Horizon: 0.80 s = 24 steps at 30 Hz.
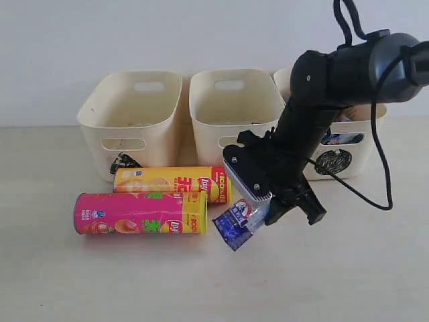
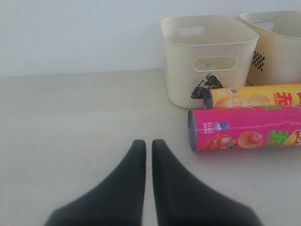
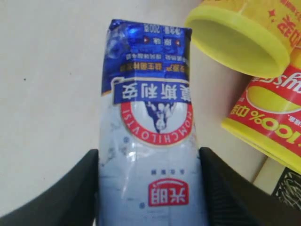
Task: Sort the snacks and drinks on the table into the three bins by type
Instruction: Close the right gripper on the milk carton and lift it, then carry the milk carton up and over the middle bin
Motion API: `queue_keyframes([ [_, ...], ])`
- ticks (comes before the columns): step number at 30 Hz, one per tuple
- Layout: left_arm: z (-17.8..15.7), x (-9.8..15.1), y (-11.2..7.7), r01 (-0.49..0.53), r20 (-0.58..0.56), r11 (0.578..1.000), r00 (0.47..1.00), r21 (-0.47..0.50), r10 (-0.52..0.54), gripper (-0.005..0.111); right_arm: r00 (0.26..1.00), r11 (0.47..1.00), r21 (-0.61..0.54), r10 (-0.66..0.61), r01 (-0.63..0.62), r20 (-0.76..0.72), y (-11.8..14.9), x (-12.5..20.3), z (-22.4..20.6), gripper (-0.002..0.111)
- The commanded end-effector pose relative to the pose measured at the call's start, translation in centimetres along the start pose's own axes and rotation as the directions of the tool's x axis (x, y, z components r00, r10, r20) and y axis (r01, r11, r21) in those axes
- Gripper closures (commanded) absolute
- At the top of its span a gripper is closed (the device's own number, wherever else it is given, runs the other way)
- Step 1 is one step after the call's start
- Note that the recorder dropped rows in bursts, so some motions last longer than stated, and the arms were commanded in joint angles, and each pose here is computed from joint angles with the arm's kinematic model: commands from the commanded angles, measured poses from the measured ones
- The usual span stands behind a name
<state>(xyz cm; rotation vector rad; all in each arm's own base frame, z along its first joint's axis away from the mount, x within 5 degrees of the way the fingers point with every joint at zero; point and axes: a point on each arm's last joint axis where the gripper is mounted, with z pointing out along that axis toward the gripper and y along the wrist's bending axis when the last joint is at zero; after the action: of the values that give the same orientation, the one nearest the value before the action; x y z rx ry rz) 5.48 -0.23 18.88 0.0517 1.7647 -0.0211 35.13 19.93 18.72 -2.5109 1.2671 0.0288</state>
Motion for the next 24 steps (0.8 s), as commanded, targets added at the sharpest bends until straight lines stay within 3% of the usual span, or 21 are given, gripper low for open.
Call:
queue_keyframes([
  [1,0.0,0.1,0.0,-0.009,0.001,1.0,1.0,-0.003,0.009,0.103,0.999,0.999,0.006,0.031,-0.031,-0.006,0.1,-0.1,-1.3,0.108],
  [7,0.0,0.1,0.0,-0.009,0.001,1.0,1.0,-0.003,0.009,0.103,0.993,0.991,0.067,0.118,-0.119,0.019,0.4,0.8,-4.8,0.108],
  [11,0.0,0.1,0.0,-0.009,0.004,1.0,1.0,-0.003,0.009,0.103,0.962,0.948,0.177,0.245,-0.264,0.123,0.1,1.7,-7.5,0.108],
  [16,0.0,0.1,0.0,-0.009,0.005,1.0,1.0,-0.003,0.009,0.103,0.904,0.829,0.365,0.361,-0.423,0.229,-1.5,2.8,-8.9,0.108],
  [19,0.0,0.1,0.0,-0.009,0.005,1.0,1.0,-0.003,0.009,0.103,0.843,0.696,0.475,0.437,-0.538,0.314,-2.8,3.3,-9.5,0.108],
  [24,0.0,0.1,0.0,-0.009,0.005,1.0,1.0,-0.003,0.009,0.103,0.77,0.543,0.55,0.504,-0.635,0.391,-3.9,4.1,-9.8,0.108],
])
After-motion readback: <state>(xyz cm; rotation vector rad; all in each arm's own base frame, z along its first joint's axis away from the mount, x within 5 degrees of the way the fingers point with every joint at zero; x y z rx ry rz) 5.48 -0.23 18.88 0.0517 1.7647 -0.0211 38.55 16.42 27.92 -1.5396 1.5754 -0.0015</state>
